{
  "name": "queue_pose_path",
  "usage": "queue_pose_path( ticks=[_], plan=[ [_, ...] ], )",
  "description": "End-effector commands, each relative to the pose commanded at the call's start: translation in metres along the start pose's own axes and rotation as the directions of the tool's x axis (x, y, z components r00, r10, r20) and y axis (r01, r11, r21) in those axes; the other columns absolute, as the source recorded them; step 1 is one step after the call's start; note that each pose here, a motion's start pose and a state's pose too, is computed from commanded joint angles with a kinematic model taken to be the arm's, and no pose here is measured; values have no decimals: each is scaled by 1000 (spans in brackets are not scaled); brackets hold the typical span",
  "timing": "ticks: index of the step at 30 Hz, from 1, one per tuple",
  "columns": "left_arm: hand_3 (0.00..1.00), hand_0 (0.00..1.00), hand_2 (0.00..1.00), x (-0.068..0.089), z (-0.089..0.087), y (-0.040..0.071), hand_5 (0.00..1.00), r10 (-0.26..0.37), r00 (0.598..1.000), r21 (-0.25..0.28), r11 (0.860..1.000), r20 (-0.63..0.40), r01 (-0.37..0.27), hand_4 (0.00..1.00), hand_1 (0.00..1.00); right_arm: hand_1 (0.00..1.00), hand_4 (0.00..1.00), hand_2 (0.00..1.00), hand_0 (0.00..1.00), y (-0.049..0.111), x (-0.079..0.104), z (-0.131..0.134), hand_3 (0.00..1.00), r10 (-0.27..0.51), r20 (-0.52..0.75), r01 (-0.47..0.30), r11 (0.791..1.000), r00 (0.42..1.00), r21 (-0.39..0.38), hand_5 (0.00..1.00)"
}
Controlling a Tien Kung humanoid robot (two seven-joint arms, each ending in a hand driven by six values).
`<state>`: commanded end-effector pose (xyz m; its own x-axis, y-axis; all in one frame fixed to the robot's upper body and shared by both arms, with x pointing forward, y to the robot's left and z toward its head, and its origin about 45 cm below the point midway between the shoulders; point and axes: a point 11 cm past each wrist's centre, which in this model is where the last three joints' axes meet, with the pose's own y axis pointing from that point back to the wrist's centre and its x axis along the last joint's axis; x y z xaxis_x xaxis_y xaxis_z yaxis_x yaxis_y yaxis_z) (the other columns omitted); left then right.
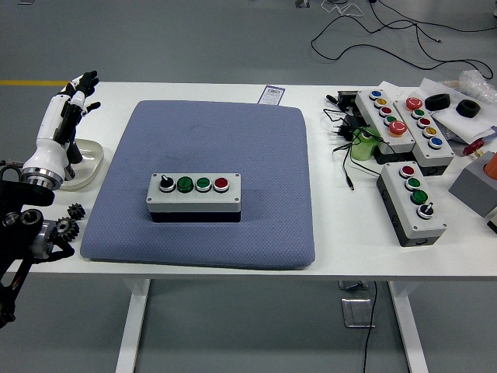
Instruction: Pick up the button,place it on the desk,press the button,press the button
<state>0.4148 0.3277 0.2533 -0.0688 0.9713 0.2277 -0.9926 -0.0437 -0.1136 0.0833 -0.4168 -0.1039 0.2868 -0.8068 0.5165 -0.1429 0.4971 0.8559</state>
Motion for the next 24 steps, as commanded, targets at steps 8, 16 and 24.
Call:
queue_pose_path(
  ticks=[8, 16, 24],
  plan=[
    [906, 929, 945, 0, 1, 0, 998, -8, 1000, 3, 1000, -3, 8, 746, 916, 658, 310, 674, 673, 0, 0, 0, 624, 0, -3, 0, 1000, 1000, -2, 173],
    [908, 927, 947, -1, -2, 0, 998, -17, 1000, 12, 1000, -4, 17, 745, 916, 658, 310, 674, 673, 0, 0, 0, 624, 0, -1, 0, 1000, 1000, -3, 173],
    [909, 927, 949, 1, -8, 3, 998, -10, 1000, 32, 999, -5, 10, 742, 916, 658, 310, 674, 673, 0, 0, 2, 624, 0, -1, 0, 1000, 1000, -5, 173]
  ],
)
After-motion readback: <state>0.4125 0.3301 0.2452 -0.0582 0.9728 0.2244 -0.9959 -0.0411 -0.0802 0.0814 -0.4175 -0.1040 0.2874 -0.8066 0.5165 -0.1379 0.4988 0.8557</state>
